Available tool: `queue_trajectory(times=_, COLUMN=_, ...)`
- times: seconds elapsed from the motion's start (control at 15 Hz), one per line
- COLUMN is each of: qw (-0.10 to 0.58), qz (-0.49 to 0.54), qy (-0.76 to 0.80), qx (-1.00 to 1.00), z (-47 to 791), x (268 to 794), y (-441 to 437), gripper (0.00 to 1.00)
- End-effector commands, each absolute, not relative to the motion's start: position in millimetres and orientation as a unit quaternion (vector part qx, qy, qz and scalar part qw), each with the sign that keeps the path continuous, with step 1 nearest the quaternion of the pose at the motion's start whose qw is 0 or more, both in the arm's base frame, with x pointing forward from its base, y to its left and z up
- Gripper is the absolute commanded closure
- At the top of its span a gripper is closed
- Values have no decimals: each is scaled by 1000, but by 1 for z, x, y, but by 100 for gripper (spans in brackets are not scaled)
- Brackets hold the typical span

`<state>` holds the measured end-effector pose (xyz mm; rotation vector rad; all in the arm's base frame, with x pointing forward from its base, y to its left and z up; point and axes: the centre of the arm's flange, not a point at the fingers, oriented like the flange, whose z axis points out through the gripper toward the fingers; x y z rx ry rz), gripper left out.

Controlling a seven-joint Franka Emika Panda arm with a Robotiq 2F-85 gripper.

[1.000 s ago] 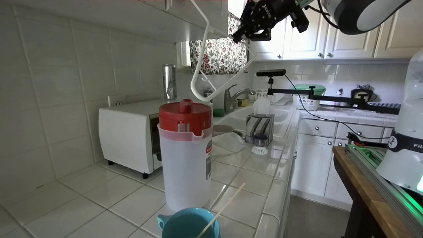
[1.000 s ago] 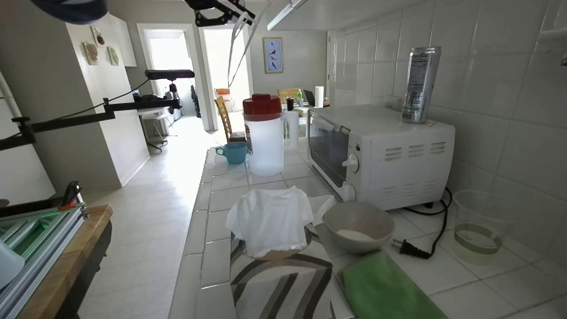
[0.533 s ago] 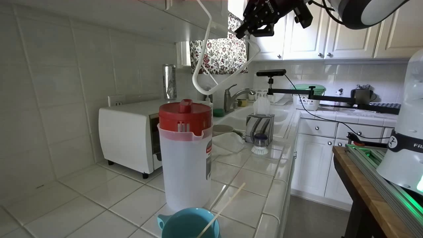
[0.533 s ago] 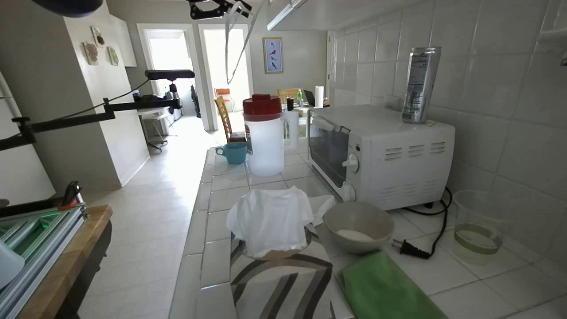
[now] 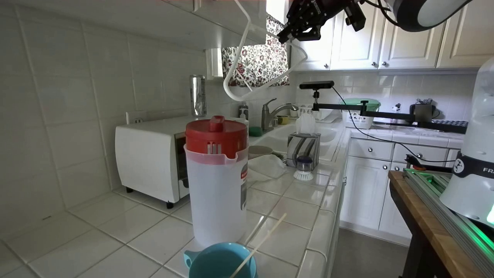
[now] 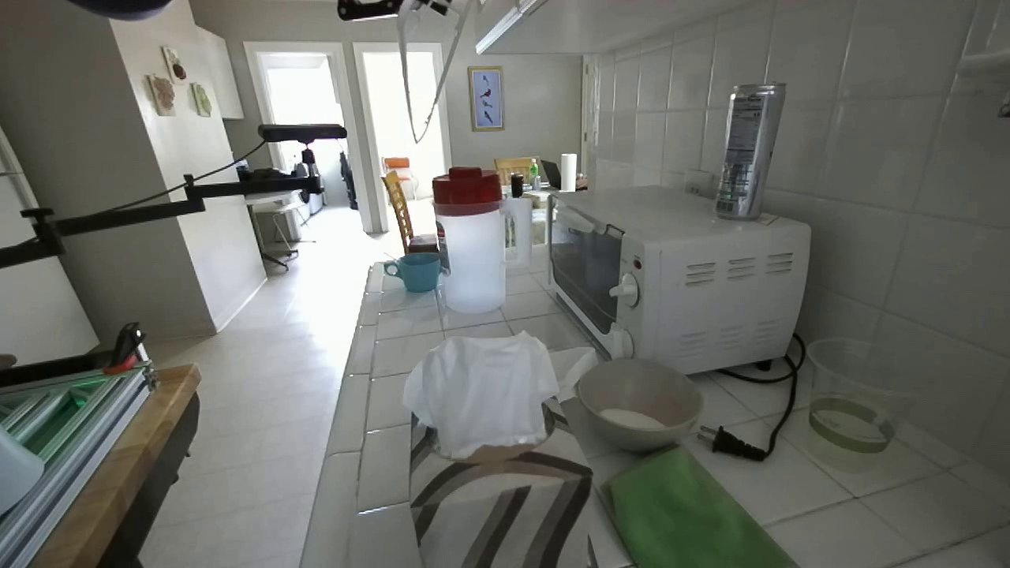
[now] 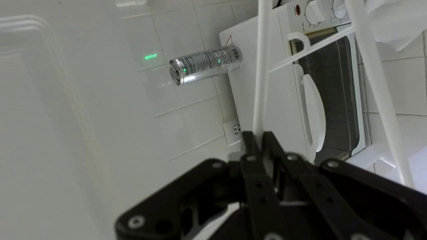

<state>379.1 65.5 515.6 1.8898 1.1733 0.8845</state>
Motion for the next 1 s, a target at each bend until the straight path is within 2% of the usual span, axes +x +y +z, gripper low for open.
queue_trajectory(times=0.0, qw=370, qz=350, qy=451, qx=733, z=510, x=384, y=58, gripper=98)
queue_trajectory(times=0.93, qw=366, qz=372, qy=465, qx=715, z=502, x=408, y=66, gripper=98)
